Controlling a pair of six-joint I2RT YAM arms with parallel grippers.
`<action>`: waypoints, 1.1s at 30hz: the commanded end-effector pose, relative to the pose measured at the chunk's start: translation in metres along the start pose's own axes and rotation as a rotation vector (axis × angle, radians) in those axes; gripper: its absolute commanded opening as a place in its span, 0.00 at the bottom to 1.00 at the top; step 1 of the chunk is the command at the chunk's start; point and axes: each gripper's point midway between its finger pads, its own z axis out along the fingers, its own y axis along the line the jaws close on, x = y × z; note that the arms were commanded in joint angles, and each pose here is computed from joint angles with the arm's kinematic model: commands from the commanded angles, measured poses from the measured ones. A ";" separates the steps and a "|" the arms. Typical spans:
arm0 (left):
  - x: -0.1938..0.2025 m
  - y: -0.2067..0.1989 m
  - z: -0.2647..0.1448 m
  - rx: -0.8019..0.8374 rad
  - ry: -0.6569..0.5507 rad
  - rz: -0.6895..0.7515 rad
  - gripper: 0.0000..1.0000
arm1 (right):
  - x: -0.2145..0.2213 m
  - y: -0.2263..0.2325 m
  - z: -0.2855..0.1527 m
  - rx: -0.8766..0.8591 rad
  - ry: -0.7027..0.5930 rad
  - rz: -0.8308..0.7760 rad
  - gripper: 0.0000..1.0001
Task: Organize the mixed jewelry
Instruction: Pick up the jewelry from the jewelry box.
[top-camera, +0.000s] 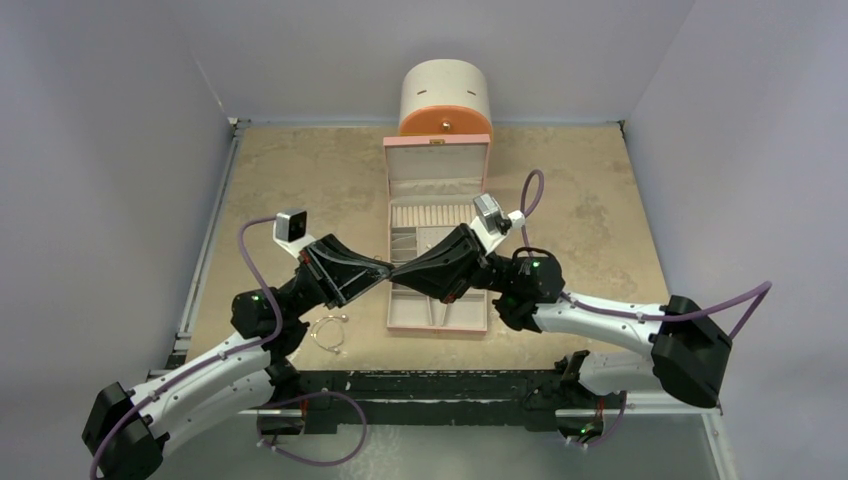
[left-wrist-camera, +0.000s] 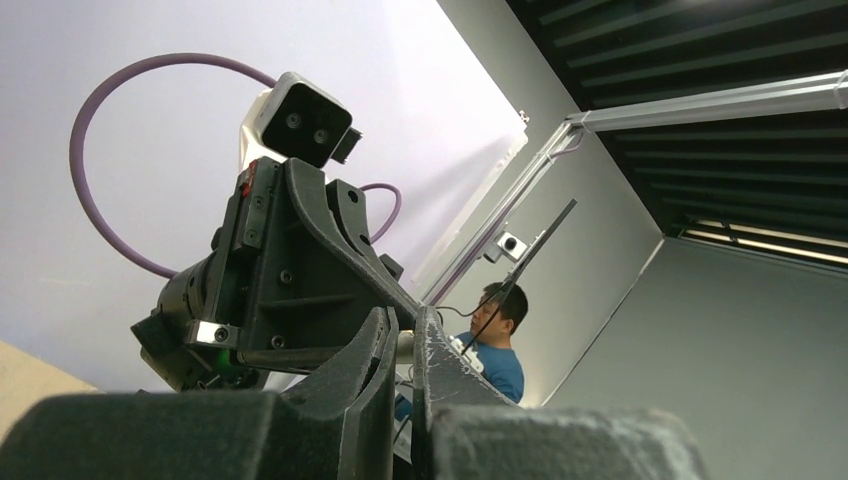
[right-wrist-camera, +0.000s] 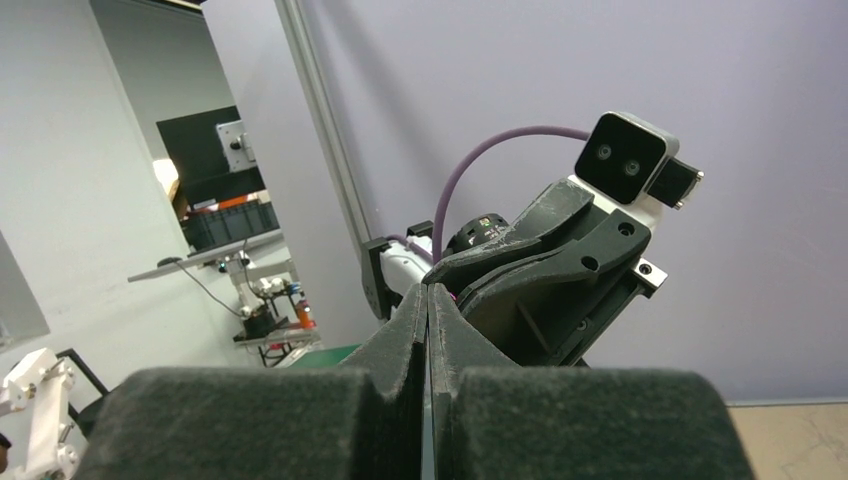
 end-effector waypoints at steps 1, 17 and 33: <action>-0.004 -0.027 0.007 0.089 0.009 0.043 0.00 | -0.015 0.004 0.000 0.004 -0.060 -0.040 0.00; -0.005 -0.026 0.008 0.078 0.004 0.048 0.00 | -0.020 0.006 -0.006 0.040 -0.068 -0.071 0.28; -0.005 -0.017 0.012 0.031 0.020 0.070 0.00 | -0.034 0.007 -0.025 0.140 -0.088 -0.182 0.44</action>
